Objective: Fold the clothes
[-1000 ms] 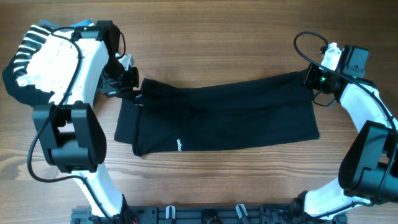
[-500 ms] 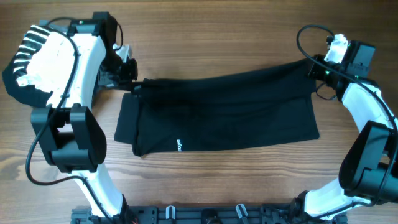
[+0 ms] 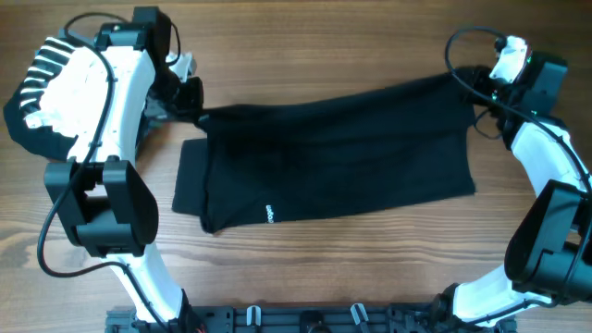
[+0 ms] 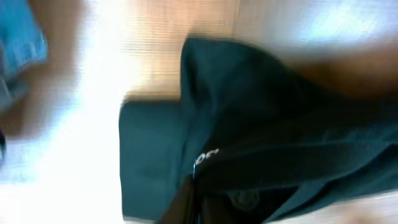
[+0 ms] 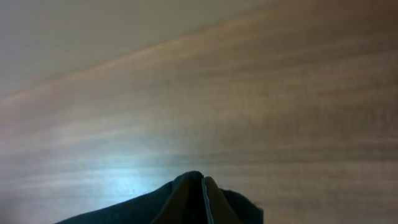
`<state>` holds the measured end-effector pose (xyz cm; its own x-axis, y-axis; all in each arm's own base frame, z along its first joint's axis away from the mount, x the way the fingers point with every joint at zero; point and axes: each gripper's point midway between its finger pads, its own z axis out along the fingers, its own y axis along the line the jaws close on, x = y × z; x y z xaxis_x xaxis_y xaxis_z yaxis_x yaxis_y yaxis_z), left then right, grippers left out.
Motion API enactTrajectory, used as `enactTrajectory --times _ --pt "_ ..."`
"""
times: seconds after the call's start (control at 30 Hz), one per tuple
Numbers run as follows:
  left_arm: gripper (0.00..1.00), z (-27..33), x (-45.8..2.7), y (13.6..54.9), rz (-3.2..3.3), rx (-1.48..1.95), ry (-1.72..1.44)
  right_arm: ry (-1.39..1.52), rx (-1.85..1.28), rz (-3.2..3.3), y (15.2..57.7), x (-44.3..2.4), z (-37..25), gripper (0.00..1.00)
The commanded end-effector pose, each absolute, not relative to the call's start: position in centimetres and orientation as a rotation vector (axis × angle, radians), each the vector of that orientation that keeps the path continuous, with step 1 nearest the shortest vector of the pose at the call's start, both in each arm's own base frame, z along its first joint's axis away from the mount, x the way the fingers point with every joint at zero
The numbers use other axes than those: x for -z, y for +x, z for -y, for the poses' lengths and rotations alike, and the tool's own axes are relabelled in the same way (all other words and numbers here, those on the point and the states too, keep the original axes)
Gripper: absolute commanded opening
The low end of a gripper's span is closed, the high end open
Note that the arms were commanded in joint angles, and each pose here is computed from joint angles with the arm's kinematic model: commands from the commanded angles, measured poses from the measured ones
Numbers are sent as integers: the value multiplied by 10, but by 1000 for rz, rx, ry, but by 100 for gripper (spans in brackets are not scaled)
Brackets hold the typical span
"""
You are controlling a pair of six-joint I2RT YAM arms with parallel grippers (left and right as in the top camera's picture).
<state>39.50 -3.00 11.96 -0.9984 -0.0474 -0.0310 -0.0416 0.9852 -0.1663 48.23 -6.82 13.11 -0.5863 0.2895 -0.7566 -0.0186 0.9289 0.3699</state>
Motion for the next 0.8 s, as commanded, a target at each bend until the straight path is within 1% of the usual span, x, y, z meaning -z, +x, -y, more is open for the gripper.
enactTrajectory --times 0.0,0.07,0.17,0.3,0.33,0.37,0.4,0.43,0.47,0.5,0.53,0.57,0.6,0.63,0.67,0.7,0.77 --pt "4 30 -136 424 -2946 283 -25 237 -396 -2100 490 -157 79 9" --pt "4 30 -139 437 -2892 280 -17 247 -381 -2112 488 -154 81 11" --pt "4 31 -140 442 -2872 279 -14 254 -386 -2128 486 -150 80 14" --pt "4 31 -136 424 -2946 285 -24 267 -396 -2155 482 -144 79 13" --pt "4 31 -135 418 -2970 286 -28 272 -399 -2166 481 -141 78 12" --pt "4 31 -134 411 -3001 288 -32 282 -406 -2185 478 -137 77 9" --pt "4 31 -134 407 -3017 289 -35 292 -413 -2204 475 -134 76 10" --pt "4 31 -133 404 -3030 290 -37 313 -426 -2247 468 -125 74 14" --pt "4 31 -133 403 -3031 290 -37 335 -441 -2293 460 -115 72 26" --pt "4 31 -134 405 -3026 290 -36 347 -445 -2321 456 -109 71 36" --pt "4 31 -134 406 -3022 290 -36 366 -443 -2351 452 -101 71 42" --pt "4 31 -134 407 -3017 290 -35 384 -453 -2388 446 -92 70 45" --pt "4 31 -134 407 -3016 290 -34 407 -463 -2429 441 -80 68 45" --pt "4 31 -134 407 -3015 290 -35 428 -467 -2466 436 -70 67 44" --pt "4 31 -134 407 -3016 290 -35 461 -482 -2527 425 -55 65 34" --pt "5 31 -134 407 -3018 289 -35 487 -499 -2577 416 -45 62 21" --pt "6 31 -134 406 -3021 290 -36 534 -527 -2663 397 -33 56 16"
